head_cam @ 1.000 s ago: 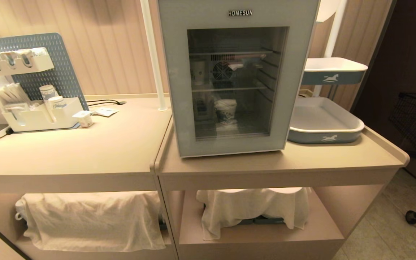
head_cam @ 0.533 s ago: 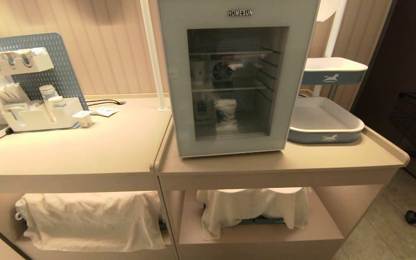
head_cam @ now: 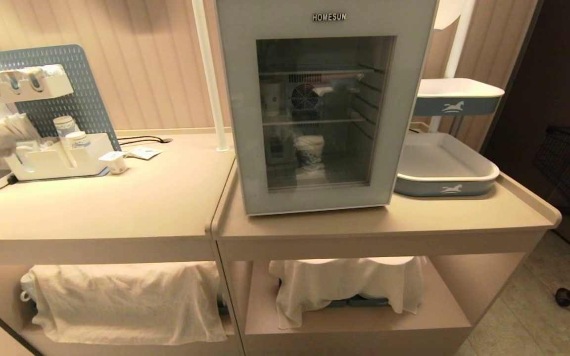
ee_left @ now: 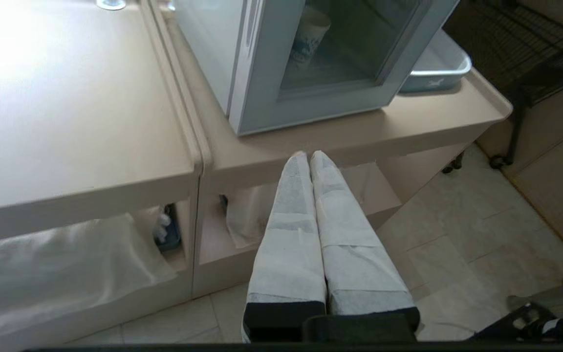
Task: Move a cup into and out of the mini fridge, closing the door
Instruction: Open the freezer door
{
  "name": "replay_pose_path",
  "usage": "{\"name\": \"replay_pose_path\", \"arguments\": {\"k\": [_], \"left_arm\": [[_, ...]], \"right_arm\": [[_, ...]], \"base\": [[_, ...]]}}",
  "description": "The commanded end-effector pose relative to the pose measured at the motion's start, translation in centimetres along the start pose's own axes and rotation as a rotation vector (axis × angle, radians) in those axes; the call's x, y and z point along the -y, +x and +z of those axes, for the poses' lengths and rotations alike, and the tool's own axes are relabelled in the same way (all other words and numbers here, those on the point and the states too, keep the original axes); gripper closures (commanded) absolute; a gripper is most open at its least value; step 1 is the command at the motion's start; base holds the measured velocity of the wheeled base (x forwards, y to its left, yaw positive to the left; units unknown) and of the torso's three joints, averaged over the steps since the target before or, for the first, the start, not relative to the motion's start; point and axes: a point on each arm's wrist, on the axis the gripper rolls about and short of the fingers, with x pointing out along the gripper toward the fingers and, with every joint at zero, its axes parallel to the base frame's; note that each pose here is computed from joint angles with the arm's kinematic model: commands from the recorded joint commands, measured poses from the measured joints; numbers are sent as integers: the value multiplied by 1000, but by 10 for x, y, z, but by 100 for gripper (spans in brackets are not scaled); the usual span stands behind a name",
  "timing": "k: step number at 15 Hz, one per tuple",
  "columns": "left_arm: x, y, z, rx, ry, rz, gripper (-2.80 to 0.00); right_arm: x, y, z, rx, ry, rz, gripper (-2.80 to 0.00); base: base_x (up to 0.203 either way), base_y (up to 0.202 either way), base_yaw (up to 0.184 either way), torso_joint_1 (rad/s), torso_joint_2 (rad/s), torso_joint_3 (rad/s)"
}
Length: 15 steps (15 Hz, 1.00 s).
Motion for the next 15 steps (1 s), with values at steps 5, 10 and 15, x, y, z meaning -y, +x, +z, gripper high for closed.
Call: {"name": "replay_pose_path", "arguments": {"k": [5, 10, 15], "left_arm": [[-37, 85, 29, -56, -317, -121, 0], [-59, 127, 24, -135, -449, -171, 0], [-74, 170, 13, -203, -485, -208, 0]], "right_arm": [[0, 1, -5, -20, 0, 1, 0], [0, 1, -5, -20, 0, 1, 0], [0, 1, -5, -20, 0, 1, 0]], "base": [[0, 0, 0, 0, 0, 0], [0, 0, 0, 0, 0, 0], [0, 0, 0, 0, 0, 0]]}}
